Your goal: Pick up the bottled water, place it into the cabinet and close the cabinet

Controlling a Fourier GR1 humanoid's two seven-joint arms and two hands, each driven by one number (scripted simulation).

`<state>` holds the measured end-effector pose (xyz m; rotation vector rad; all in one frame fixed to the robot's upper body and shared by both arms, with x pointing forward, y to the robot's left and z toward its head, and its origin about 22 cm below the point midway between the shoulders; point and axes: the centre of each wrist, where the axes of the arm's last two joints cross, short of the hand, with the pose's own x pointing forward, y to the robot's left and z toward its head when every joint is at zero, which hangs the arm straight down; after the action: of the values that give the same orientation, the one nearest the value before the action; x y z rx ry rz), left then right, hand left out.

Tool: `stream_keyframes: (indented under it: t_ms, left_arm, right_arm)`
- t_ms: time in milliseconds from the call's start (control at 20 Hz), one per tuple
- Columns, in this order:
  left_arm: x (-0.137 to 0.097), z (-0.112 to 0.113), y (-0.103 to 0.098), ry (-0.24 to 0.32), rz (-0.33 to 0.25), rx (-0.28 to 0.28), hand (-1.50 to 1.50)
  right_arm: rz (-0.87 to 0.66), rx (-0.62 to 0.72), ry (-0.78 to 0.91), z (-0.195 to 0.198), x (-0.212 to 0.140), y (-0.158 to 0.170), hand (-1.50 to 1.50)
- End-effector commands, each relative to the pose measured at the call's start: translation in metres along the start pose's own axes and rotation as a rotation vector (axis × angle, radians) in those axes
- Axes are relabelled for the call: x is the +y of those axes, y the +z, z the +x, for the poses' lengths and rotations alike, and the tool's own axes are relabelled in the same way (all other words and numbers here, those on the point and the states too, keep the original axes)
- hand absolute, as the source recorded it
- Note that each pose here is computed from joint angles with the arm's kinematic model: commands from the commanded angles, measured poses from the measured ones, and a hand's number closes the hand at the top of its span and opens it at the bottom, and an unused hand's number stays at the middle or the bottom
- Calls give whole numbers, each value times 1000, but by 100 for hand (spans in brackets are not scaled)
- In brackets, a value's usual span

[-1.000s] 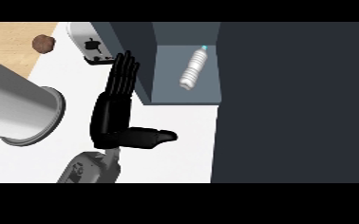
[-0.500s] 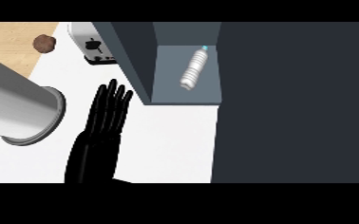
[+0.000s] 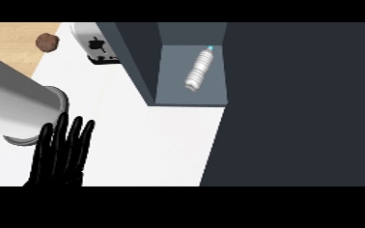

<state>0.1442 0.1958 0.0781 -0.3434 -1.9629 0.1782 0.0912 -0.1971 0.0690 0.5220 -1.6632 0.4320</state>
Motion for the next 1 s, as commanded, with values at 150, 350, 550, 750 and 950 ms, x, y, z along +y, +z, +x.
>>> stream_keyframes:
  t_ms: [150,350,550,750,950]
  left_arm:
    - [32,28,32,-10,33,-26,-150]
    - [48,39,48,-5,44,-34,-150]
    - [58,65,43,3,29,-23,-150]
    - [60,65,58,29,13,-10,-150]
    - [72,70,56,8,8,-24,-150]
  right_arm:
    - [184,-62,29,21,26,-14,150]
    - [201,-36,56,29,38,-16,150]
    - [220,-55,56,39,47,-26,150]
    - [203,-43,22,32,51,-40,150]
    - [201,-64,-30,36,45,-54,150]
